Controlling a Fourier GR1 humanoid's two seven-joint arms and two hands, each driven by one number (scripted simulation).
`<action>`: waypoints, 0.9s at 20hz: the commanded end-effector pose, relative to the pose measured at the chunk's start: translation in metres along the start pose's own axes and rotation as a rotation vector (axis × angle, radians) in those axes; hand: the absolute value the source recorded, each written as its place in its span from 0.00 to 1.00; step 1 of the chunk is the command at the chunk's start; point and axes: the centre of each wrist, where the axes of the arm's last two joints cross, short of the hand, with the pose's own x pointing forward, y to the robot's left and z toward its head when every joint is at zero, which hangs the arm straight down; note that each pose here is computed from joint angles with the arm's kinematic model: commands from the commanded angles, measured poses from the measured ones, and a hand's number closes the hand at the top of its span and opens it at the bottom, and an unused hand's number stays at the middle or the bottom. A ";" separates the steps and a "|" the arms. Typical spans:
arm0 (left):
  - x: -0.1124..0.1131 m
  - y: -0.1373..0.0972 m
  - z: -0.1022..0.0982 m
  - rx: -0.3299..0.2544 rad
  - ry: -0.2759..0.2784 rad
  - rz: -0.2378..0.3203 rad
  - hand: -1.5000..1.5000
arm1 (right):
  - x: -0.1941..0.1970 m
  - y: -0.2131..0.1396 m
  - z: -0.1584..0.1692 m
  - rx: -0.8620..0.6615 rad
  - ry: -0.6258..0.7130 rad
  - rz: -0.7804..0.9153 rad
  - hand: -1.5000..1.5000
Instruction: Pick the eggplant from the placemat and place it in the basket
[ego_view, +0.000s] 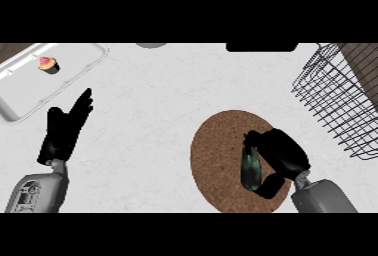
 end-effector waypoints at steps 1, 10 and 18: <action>0.003 -0.002 -0.006 0.001 -0.010 -0.014 0.50 | 0.025 -0.012 0.012 -0.078 0.017 0.109 1.00; -0.002 -0.009 0.005 0.009 -0.003 -0.015 0.50 | 0.067 -0.077 0.059 -0.304 -0.080 -0.460 1.00; 0.004 -0.005 0.004 -0.010 -0.006 -0.006 0.50 | 0.075 -0.166 0.121 -0.506 -0.054 -0.571 1.00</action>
